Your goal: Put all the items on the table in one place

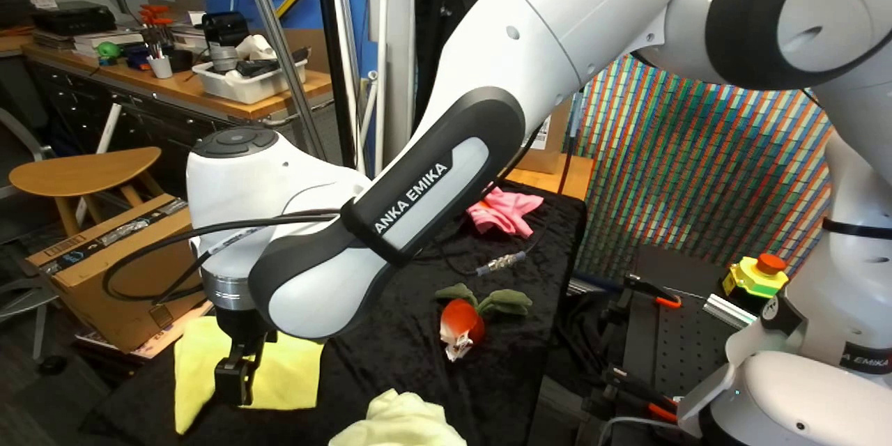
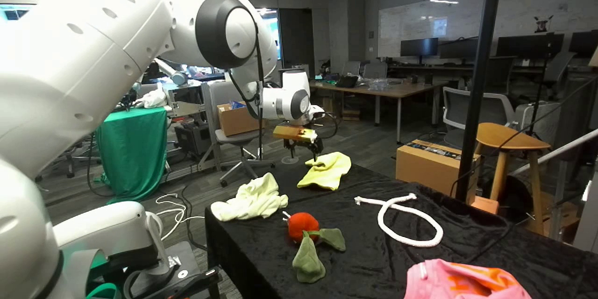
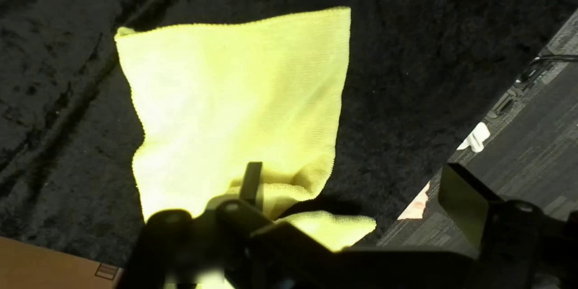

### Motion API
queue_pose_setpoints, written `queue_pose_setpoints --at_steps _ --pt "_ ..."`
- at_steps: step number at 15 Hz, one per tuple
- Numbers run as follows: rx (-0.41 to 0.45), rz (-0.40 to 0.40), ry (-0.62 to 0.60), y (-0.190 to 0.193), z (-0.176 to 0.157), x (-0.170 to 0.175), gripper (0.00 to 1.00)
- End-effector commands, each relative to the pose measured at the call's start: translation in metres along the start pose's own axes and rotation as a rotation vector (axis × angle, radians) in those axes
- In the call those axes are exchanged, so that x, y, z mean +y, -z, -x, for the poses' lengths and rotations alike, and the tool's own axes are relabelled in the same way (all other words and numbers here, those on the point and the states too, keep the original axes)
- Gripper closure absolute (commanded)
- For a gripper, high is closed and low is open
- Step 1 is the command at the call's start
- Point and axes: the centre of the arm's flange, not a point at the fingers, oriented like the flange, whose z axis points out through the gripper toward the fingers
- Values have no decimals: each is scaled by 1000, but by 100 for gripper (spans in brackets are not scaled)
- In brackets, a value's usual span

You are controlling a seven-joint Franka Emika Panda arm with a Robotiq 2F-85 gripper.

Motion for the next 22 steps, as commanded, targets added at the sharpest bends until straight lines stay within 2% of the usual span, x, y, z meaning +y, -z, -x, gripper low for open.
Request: queue_pose_setpoints --at_steps 1,22 --pt "64 14 -16 -16 -27 3 0" --pt "111 116 -80 -66 -56 37 0"
